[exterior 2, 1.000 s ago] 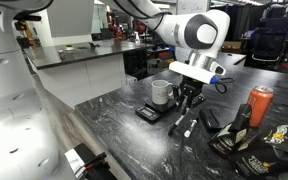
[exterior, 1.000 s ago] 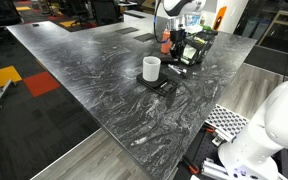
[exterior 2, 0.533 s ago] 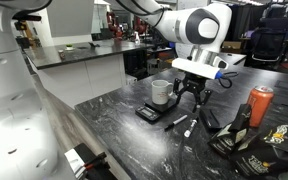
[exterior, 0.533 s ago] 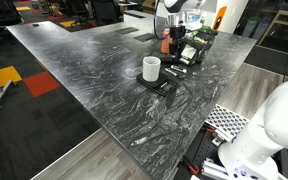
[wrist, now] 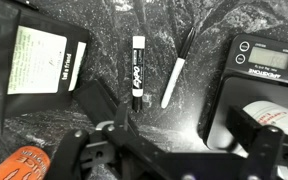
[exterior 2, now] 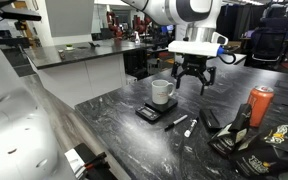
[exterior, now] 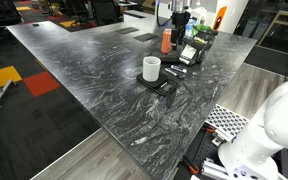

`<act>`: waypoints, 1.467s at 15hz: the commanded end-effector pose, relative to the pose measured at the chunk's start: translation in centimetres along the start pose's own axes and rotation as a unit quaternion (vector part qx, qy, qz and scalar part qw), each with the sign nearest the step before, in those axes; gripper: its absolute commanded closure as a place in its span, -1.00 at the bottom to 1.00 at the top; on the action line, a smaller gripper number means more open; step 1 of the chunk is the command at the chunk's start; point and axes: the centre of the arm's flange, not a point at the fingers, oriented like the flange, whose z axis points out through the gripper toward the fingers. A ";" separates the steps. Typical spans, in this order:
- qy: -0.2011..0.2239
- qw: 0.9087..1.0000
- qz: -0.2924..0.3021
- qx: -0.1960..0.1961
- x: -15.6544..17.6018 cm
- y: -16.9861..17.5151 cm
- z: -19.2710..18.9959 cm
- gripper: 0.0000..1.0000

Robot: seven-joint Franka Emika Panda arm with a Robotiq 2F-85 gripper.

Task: Move the sharpie to the counter, then shift the black packet to the left

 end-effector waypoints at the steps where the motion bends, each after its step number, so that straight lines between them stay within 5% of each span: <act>1: 0.050 0.998 0.036 0.000 -4.0 1.6 -2.9 -1.00; 8: 0.084 0.990 0.104 0.034 -9.3 9.4 -5.1 -1.00; 13: 0.075 0.991 0.101 0.051 -9.1 12.7 -3.3 -1.00; 22: 0.049 0.990 0.131 0.021 -7.8 16.6 -1.7 -1.00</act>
